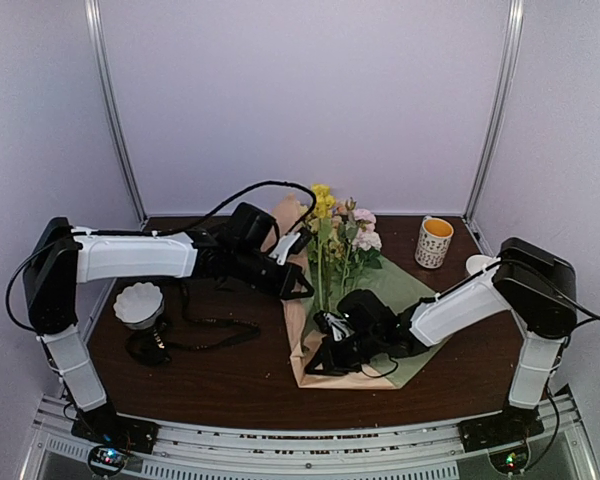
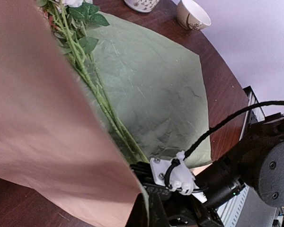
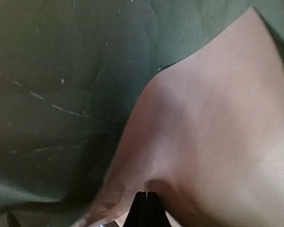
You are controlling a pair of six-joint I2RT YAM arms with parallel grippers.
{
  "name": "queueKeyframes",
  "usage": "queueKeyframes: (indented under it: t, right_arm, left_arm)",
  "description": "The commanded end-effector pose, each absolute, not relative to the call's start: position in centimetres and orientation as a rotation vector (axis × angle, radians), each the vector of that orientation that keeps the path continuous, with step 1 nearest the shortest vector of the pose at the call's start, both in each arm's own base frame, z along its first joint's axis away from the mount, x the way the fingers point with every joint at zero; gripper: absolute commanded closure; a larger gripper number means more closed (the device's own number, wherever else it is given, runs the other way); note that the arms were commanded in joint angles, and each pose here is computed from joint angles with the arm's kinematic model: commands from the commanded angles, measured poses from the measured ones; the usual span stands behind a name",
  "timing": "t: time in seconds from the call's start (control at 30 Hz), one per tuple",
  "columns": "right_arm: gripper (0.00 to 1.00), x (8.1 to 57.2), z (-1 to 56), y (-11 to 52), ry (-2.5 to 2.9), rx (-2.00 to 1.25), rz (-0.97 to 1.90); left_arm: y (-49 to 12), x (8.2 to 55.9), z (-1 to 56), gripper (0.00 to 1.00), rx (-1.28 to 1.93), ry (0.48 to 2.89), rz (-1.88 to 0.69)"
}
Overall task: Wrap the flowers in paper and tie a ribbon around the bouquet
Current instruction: Fold the one-fourth-folded wrapping paper at the center of the board.
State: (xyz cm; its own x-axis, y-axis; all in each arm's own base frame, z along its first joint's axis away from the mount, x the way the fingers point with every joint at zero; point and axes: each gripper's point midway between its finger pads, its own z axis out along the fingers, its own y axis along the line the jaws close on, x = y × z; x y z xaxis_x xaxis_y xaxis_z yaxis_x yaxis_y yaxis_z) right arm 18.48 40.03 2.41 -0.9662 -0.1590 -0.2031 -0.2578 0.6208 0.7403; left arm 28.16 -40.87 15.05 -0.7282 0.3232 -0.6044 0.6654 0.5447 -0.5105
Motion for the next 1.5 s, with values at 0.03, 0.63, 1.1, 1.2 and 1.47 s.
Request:
queueKeyframes:
  t: [0.03, 0.63, 1.1, 1.2, 1.47]
  right_arm:
    - [0.98, 20.6, 5.3, 37.9, 2.622, -0.221, 1.228]
    - [0.97, 20.9, 2.2, 35.1, 2.657, -0.107, 1.252]
    - [0.9, 23.6, 6.8, 30.9, 2.435, 0.151, 1.286]
    - [0.86, 24.8, 8.0, 29.6, 2.375, 0.185, 1.263]
    - [0.72, 31.4, 13.8, 28.4, 2.275, 0.087, 1.164]
  left_arm:
    - [-41.6, 27.9, 14.4, 1.0, 0.895, 2.343, -0.994]
    - [-45.2, 27.8, 13.2, 1.0, 1.056, 2.35, -0.928]
    - [-47.6, 28.5, 9.6, 1.0, 1.105, 2.407, -0.934]
    - [-47.8, 28.5, 9.0, 1.0, 1.116, 2.419, -0.934]
    - [-48.1, 28.7, 9.1, 1.0, 1.126, 2.406, -0.934]
